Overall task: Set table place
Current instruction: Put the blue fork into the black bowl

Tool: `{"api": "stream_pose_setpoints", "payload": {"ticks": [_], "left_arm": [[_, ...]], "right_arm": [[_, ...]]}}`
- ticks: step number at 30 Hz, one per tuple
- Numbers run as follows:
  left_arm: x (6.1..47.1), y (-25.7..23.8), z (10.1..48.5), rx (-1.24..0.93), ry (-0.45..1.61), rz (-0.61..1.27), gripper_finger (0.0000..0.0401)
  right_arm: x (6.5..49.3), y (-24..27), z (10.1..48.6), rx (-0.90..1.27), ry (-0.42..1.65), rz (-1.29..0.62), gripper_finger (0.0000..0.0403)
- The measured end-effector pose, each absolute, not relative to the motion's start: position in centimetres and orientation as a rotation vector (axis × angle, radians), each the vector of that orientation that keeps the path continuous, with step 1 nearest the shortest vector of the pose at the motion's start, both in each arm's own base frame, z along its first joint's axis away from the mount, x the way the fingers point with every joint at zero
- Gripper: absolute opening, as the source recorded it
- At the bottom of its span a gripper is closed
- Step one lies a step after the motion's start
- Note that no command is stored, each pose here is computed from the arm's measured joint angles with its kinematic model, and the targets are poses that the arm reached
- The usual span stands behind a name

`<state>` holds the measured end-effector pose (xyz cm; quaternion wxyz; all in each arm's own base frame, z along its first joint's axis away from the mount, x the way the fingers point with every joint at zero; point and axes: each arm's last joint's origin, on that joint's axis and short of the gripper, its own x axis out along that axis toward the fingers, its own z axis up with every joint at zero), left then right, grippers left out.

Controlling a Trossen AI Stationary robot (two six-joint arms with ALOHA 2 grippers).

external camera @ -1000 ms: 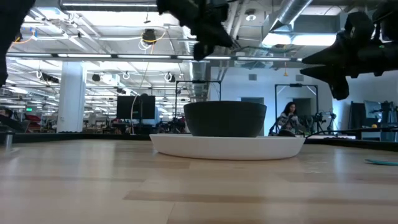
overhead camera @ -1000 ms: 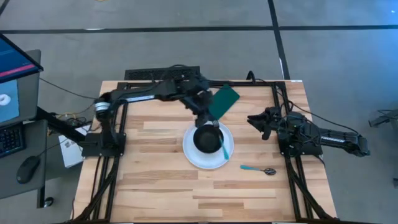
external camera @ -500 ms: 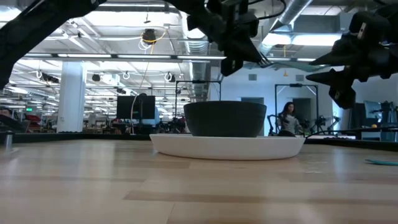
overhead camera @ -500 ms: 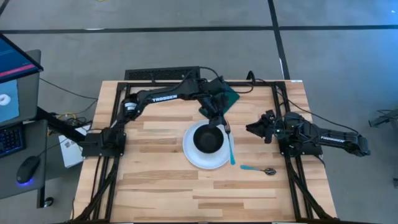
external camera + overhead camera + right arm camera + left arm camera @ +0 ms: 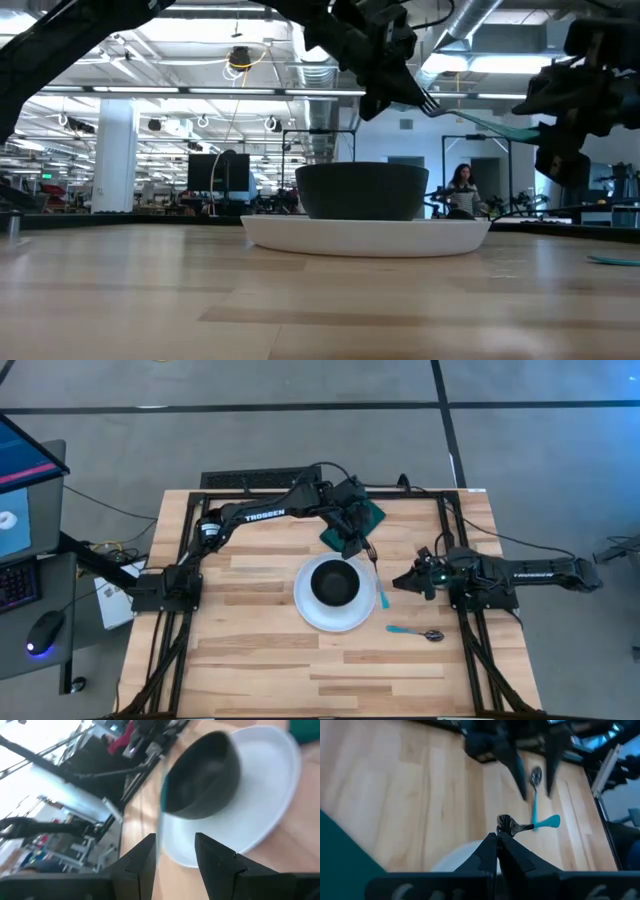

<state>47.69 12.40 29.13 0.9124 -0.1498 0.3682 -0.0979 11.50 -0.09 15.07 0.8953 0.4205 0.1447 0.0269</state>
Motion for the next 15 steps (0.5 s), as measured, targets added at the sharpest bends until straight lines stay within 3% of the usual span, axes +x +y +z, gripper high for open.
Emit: {"api": "stream_pose_setpoints", "payload": {"ticks": [15], "left_arm": [[48.2, 12.9, 29.6, -0.309, 0.692, -0.137, 0.0000]], "right_arm": [[12.3, 1.6, 14.4, 0.836, 0.393, 0.100, 0.0158]]}}
